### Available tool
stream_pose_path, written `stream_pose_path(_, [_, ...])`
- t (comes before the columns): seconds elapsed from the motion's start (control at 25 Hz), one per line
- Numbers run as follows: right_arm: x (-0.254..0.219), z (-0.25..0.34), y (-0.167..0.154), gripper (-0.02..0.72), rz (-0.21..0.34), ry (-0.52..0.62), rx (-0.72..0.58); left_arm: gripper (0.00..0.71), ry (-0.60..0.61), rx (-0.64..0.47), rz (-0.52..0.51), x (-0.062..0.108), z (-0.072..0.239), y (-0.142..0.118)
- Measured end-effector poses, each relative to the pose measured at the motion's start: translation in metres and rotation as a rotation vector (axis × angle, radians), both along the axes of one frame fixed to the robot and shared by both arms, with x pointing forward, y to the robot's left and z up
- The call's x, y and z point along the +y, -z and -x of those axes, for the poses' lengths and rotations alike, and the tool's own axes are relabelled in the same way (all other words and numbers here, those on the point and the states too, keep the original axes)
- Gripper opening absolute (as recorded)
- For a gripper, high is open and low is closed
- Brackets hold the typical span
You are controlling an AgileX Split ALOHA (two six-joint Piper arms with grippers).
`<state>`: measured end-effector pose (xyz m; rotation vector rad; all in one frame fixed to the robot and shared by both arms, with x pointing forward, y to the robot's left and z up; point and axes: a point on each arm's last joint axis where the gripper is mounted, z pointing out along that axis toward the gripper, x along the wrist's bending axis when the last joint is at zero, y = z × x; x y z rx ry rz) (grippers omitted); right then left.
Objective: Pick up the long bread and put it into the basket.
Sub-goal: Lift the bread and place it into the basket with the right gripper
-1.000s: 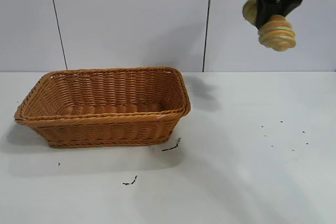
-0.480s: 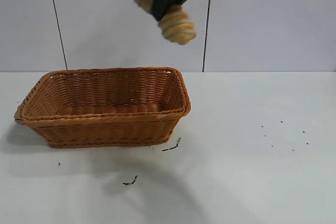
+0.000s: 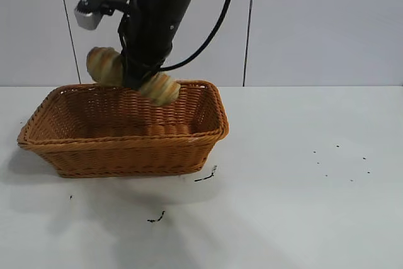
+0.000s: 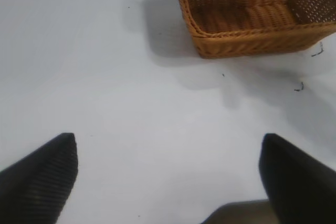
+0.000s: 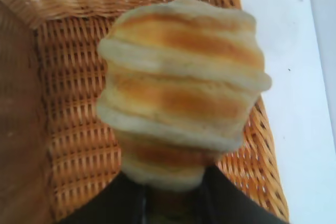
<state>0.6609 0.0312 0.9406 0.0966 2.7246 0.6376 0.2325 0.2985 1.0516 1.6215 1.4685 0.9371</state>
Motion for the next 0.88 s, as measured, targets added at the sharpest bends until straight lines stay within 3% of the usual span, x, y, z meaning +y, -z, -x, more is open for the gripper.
stream_pose_path(0.08, [0.001, 0.0, 0.0, 0.12, -0.013, 0.004, 0.003, 0.692, 0.0, 0.0, 0.0, 0.0, 0.0, 0.0])
stream_pose_path(0.16, [0.001, 0.0, -0.001, 0.181, -0.019, 0.011, 0.006, 0.692, 0.0, 0.0, 0.0, 0.0, 0.0, 0.0])
stream_pose_path(0.32, [0.001, 0.0, -0.001, 0.537, -0.029, 0.032, 0.016, 0.692, 0.0, 0.0, 0.0, 0.0, 0.0, 0.0])
stream_pose_path(0.4, [0.001, 0.0, -0.002, 0.639, -0.03, 0.032, 0.014, 0.692, 0.0, 0.0, 0.0, 0.0, 0.0, 0.0])
stream_pose_path(0.56, [0.0, 0.001, -0.016, 0.687, -0.049, 0.037, -0.004, 0.692, 0.0, 0.0, 0.0, 0.0, 0.0, 0.0])
stream_pose_path(0.88, [-0.004, 0.01, -0.063, 0.689, -0.126, 0.089, -0.01, 0.692, 0.0, 0.0, 0.0, 0.0, 0.0, 0.0])
